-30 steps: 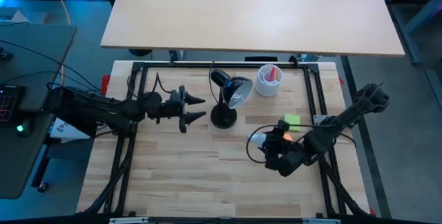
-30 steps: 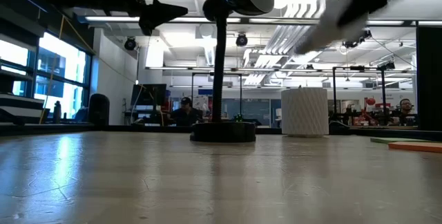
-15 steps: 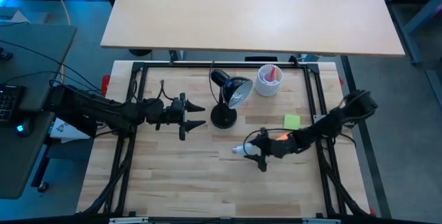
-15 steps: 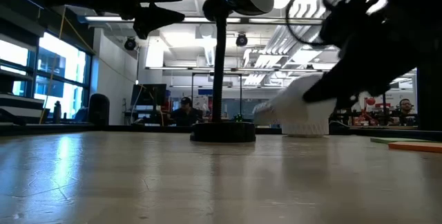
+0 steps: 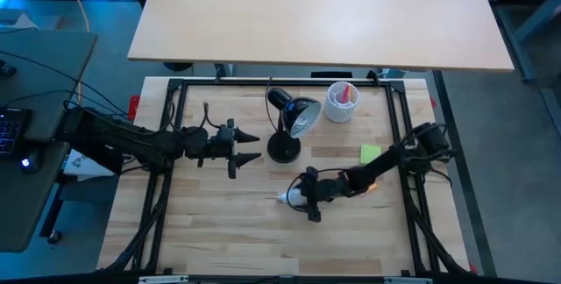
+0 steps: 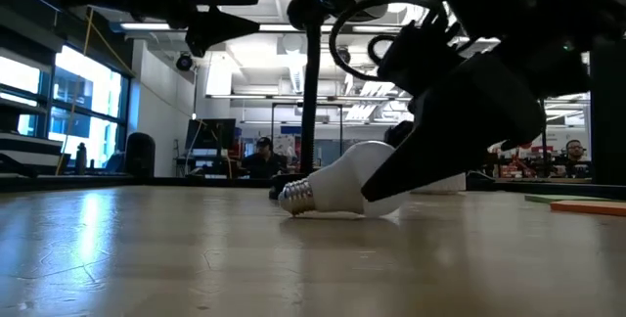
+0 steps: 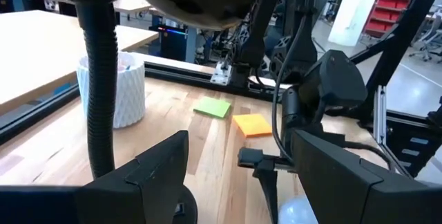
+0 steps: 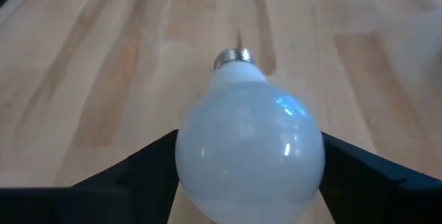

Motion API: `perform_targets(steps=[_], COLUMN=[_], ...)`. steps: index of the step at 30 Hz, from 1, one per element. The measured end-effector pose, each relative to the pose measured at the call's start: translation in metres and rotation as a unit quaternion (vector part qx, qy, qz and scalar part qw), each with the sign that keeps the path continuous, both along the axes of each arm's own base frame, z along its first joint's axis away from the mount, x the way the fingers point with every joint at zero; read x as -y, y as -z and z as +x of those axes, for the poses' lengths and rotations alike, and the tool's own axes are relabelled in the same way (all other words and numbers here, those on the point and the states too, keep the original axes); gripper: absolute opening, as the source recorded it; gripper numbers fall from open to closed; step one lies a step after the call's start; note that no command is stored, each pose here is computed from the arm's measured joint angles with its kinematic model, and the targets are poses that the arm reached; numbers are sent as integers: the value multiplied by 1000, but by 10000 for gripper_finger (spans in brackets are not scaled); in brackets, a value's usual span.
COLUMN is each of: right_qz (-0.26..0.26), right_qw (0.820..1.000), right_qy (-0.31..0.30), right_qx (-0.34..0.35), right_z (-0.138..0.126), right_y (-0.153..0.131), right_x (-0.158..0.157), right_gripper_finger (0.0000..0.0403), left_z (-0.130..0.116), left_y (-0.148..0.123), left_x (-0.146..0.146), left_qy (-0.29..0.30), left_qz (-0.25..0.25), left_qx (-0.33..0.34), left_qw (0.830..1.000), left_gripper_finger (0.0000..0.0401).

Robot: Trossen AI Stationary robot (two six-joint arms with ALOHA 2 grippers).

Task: Screw lightbulb
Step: Remove the lightbulb from the desk lamp, then return to Home Position

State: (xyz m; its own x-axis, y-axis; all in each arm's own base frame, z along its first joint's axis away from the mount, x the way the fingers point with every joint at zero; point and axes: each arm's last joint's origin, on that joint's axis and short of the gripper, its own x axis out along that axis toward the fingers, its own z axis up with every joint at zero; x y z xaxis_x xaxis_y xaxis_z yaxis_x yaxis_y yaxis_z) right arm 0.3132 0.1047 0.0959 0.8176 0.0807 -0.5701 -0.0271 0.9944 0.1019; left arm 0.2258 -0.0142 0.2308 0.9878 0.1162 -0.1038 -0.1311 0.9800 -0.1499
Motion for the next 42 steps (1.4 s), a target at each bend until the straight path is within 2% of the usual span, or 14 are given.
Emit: perform_targets(steps=[3, 5, 9, 14, 18, 21, 25, 28, 32, 37, 42], right_qz=[21, 38, 24, -12, -36, -34, -47, -43, -19, -10, -29], right_qw=[999, 998, 996, 998, 996, 989, 966, 951, 917, 895, 900], right_qy=[-16, -6, 15, 38, 76, 137, 240, 292, 385, 428, 415], right_qx=[-31, -55, -86, -46, -18, -38, -84, -95, -105, -122, -130], right_z=[4, 5, 1, -11, -18, -20, -20, -13, -4, 5, 22], right_y=[-4, -12, -33, -70, -84, -79, -60, -45, -24, -11, -9], right_x=[3, 7, 11, 8, 8, 14, 36, 54, 82, 99, 100], right_gripper_finger=[311, 314, 315, 315, 316, 316, 316, 316, 316, 316, 316], left_z=[0, 0, -2, -3, 3, 12, 24, 31, 39, 48, 56], left_y=[1, 1, 8, 26, 45, 61, 84, 101, 120, 135, 140], left_x=[0, 0, -2, -2, 2, 7, 9, 6, -4, -22, -38], left_qy=[-1, -5, -36, -71, -77, -72, -66, -81, -111, -154, -182], left_qz=[-3, -2, 7, -1, 0, -4, -34, -52, -77, -96, -103], left_qx=[-5, -7, -42, -119, -166, -187, -205, -211, -220, -238, -247], left_qw=[1000, 1000, 998, 990, 983, 980, 976, 973, 966, 954, 946], left_gripper_finger=[252, 252, 252, 252, 252, 252, 252, 252, 252, 252, 252])
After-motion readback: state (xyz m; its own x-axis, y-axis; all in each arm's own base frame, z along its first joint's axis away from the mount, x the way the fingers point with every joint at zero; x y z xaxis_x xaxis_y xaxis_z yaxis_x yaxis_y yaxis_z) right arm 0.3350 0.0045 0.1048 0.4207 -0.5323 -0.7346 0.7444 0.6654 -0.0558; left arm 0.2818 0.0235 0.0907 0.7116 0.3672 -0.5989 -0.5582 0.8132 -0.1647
